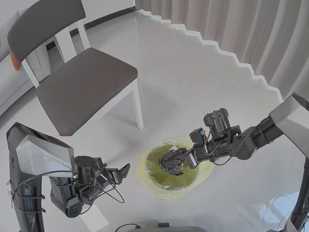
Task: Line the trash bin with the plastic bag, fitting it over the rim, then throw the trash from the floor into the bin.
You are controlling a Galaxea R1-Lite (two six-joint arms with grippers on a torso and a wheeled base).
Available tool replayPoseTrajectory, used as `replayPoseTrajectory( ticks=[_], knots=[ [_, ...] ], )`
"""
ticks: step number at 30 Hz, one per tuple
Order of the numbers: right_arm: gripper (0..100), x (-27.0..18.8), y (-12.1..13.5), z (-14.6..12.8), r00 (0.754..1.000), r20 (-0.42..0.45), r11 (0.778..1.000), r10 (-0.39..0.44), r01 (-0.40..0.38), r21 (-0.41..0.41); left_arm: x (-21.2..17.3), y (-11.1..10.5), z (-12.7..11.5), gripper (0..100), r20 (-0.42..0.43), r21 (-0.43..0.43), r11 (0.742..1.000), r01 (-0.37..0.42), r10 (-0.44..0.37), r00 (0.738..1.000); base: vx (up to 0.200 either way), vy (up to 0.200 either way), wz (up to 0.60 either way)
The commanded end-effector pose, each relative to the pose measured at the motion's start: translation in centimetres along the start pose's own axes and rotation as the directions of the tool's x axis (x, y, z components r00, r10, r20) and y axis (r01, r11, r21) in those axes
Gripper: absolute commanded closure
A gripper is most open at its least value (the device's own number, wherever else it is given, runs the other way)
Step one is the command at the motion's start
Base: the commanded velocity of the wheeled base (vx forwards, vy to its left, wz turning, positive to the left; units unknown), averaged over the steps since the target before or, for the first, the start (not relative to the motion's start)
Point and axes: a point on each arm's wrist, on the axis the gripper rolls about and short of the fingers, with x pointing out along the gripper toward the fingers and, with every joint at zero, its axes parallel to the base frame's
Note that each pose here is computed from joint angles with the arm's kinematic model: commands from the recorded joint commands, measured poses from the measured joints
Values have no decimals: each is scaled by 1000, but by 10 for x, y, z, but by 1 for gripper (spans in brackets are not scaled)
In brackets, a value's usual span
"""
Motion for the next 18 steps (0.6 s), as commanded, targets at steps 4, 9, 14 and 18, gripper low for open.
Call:
replayPoseTrajectory(
  ticks=[4,9,14,18],
  knots=[
    [100,11,-4,-32,995,-103,1000,8,-6,21,1,0,0,0,11,-21,1000,4,-4,1000,0,0,0],
    [100,-2,-2,-32,995,-99,1000,3,-4,-12,1,0,0,0,9,-27,1000,3,-3,1000,0,0,0],
    [100,5,-16,-19,998,-61,1000,-19,18,-11,1,0,-2,0,3,-25,1000,1,-1,1000,0,0,0],
    [100,33,-29,-21,997,-70,1000,-22,22,4,1,-1,-4,0,-2,-25,1000,2,-2,1000,0,0,0]
  ],
)
